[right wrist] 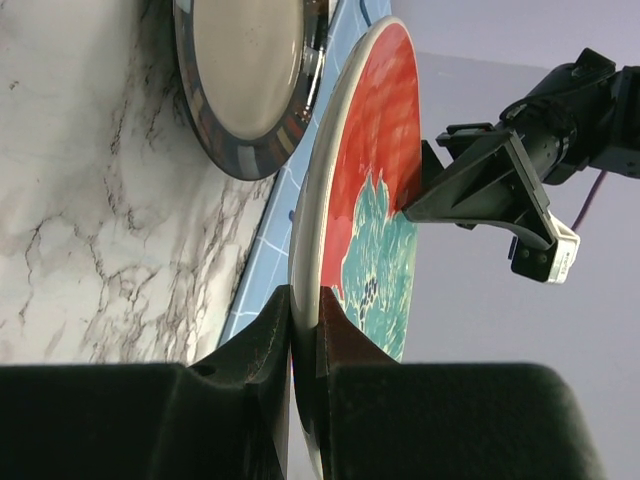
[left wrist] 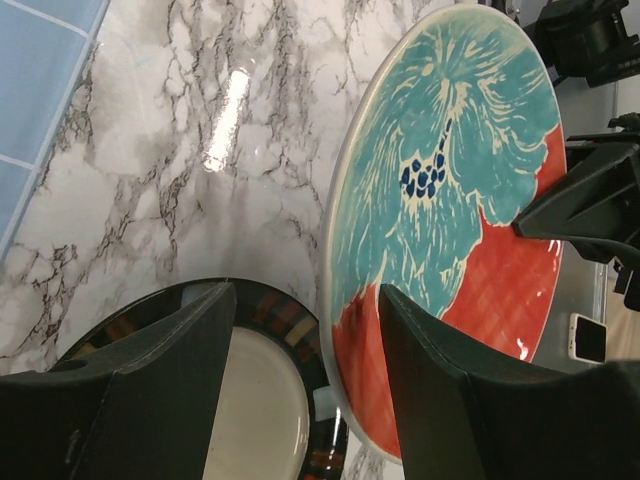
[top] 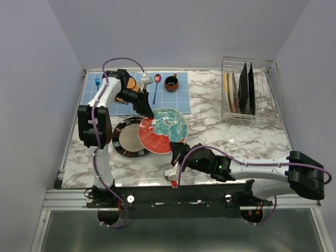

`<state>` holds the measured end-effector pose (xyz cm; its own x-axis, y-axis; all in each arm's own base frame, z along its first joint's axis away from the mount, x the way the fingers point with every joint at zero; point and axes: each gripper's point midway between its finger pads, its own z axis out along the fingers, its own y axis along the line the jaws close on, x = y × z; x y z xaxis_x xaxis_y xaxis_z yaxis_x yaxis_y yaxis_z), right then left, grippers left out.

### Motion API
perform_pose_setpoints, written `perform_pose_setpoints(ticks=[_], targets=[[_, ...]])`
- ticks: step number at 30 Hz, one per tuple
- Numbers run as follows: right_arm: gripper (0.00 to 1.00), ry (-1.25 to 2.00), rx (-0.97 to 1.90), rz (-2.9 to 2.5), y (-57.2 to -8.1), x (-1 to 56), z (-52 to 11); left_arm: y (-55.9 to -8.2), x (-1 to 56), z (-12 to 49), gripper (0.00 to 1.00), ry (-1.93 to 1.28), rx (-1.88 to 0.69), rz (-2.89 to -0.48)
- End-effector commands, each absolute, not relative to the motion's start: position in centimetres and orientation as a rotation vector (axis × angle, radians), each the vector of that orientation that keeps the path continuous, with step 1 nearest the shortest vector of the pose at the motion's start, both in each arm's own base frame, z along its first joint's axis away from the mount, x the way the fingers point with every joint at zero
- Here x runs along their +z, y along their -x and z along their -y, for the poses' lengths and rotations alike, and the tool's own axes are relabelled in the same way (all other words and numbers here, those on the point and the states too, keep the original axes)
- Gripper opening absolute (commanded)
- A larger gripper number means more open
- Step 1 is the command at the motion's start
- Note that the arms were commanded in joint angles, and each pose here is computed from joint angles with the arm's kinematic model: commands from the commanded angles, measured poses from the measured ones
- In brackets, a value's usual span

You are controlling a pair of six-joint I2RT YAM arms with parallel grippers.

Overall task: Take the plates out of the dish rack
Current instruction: Unload the plate from the dish rack.

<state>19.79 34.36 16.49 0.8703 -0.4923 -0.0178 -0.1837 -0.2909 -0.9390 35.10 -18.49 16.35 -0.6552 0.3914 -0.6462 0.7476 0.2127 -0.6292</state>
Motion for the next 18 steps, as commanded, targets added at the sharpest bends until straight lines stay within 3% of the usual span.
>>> perform_pose_setpoints(ticks=[1, 6, 10, 18], targets=[[0.01, 1.611, -0.397, -0.361, -19.7, 24.3, -35.4, -30.7, 19.4, 19.3, 0.68, -1.020, -1.544, -2.249], [0.01, 1.609, -0.402, -0.336, -19.4, 24.3, -35.4, -29.9, 19.7, 20.1, 0.66, -1.055, -1.545, -2.252], [0.01, 1.606, -0.408, -0.332, -19.3, 24.4, -35.2, -29.5, 19.6, 20.2, 0.51, -1.042, -1.574, -2.248], [0.01, 1.594, -0.423, -0.291, -19.1, 24.9, -35.3, -28.4, 18.3, 20.3, 0.52, -1.037, -1.622, -2.274]])
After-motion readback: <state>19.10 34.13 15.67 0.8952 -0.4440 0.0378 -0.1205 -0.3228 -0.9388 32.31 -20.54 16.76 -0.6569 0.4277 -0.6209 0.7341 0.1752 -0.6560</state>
